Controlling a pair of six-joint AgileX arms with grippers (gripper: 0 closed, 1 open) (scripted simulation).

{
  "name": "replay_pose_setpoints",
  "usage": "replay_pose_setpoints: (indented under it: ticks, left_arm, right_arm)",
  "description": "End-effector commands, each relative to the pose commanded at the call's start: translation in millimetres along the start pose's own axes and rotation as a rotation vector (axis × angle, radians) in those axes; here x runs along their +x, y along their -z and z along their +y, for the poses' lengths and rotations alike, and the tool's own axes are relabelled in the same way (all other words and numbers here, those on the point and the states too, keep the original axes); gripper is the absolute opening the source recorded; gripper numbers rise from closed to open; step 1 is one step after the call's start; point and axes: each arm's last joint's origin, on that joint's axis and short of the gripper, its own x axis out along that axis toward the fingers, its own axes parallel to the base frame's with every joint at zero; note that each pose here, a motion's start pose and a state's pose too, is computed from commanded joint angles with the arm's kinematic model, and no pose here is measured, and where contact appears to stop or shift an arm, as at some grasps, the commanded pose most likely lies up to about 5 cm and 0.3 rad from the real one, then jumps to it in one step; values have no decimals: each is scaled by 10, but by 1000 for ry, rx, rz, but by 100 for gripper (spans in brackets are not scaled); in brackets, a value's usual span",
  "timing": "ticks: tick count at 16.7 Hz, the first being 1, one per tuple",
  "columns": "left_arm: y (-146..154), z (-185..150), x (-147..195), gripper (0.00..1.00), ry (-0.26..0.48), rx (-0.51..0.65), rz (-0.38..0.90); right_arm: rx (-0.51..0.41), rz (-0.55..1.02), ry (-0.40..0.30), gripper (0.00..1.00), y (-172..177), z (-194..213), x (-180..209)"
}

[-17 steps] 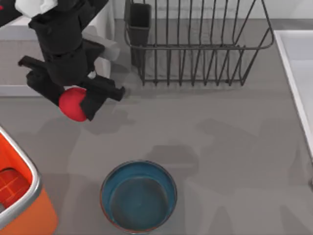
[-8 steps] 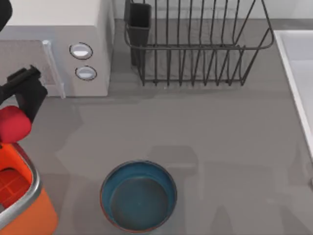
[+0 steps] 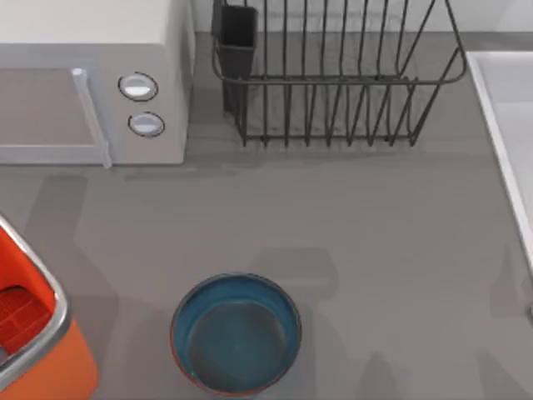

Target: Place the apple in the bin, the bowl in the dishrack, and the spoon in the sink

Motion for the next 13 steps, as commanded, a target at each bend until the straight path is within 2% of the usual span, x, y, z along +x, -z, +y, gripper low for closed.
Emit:
replay_pose_setpoints:
  ticks: [2, 8, 13]
  left_arm:
    - [-18, 46, -1, 0, 11, -42, 0]
    - [-8, 35, 1, 0, 13, -34, 2]
    - [-7, 16, 362, 0, 14, -30, 0]
  right_arm:
    - [0, 0, 0, 100, 0, 0, 0]
    - [0, 0, 0, 100, 0, 0, 0]
    - [0, 0, 0, 100, 0, 0, 0]
